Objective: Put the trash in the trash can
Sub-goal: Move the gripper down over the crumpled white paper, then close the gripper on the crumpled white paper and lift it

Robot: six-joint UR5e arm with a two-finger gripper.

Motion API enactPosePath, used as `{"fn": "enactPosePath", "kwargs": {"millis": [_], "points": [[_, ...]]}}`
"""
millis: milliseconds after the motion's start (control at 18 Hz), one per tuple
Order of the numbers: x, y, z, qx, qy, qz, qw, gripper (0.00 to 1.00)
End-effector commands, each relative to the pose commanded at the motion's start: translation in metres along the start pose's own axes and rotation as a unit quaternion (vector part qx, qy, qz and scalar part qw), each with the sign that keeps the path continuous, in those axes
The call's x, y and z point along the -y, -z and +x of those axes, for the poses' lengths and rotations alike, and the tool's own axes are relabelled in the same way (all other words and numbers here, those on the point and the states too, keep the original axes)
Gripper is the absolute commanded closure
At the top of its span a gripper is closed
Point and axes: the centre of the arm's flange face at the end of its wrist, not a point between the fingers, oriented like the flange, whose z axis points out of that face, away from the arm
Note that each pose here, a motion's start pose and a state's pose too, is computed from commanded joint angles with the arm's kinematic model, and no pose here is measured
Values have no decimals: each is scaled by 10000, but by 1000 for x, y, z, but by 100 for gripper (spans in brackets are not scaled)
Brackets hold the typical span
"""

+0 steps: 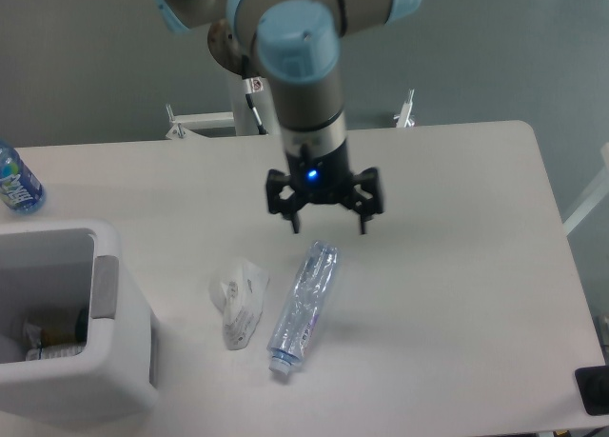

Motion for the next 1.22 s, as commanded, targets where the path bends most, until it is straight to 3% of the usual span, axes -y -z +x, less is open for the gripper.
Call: {"fn": "enactPosePath", "kwargs": {"millis": [167,444,722,1222], "points": [[7,-33,30,-202,-235,-242,9992,0],[14,-62,49,-729,-202,-60,9971,0],[22,-94,64,-761,-148,-116,9969,0],[28,-111,73,-812,-86,-196,9965,0]]}}
